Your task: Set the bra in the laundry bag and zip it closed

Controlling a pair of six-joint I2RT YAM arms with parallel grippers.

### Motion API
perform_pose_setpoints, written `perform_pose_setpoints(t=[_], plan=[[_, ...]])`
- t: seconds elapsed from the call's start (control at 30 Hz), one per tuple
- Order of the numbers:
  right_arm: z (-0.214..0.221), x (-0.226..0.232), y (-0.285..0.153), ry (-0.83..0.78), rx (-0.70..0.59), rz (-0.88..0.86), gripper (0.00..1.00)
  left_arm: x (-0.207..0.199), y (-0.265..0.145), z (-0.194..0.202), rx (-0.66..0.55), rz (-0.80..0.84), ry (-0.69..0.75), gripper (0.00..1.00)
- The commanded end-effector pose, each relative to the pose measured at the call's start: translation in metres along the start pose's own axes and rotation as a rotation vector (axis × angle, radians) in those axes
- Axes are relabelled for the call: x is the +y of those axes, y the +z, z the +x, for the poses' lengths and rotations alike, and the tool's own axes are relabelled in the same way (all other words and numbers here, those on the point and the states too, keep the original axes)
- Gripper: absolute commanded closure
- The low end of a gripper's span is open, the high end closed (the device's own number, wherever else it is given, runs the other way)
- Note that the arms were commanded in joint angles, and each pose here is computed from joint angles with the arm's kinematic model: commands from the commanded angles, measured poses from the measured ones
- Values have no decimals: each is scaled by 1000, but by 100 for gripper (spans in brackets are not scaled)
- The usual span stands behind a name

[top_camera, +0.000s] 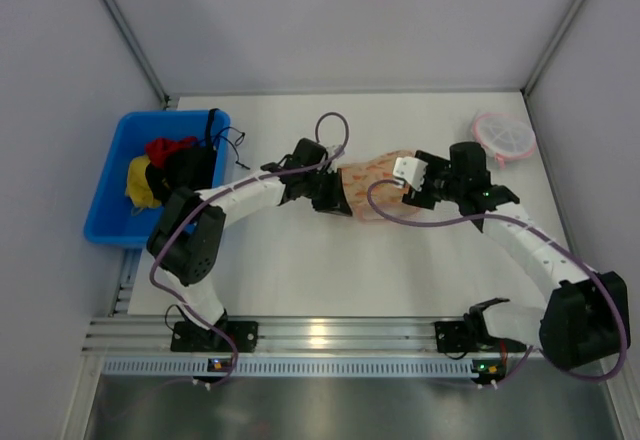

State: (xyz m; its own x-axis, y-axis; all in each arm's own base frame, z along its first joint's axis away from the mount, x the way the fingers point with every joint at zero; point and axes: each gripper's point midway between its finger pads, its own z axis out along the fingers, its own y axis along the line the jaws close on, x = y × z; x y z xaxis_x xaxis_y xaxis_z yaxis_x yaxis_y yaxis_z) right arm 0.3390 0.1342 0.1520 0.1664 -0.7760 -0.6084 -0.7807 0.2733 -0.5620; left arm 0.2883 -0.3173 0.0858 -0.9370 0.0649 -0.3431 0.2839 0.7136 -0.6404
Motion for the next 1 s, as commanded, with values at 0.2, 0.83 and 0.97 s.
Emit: perform_pose_setpoints(t=[0.2, 0.83, 0.97], plan=[[-57, 62, -4, -60, -165, -192, 26, -72, 11, -13, -13, 108, -26, 100], [-64, 74, 51, -130, -199, -238, 61, -98, -7, 7, 24, 207, -13, 100], [-71, 68, 51, -150, -215, -214, 98, -96, -8, 8, 25, 205, -22, 100]])
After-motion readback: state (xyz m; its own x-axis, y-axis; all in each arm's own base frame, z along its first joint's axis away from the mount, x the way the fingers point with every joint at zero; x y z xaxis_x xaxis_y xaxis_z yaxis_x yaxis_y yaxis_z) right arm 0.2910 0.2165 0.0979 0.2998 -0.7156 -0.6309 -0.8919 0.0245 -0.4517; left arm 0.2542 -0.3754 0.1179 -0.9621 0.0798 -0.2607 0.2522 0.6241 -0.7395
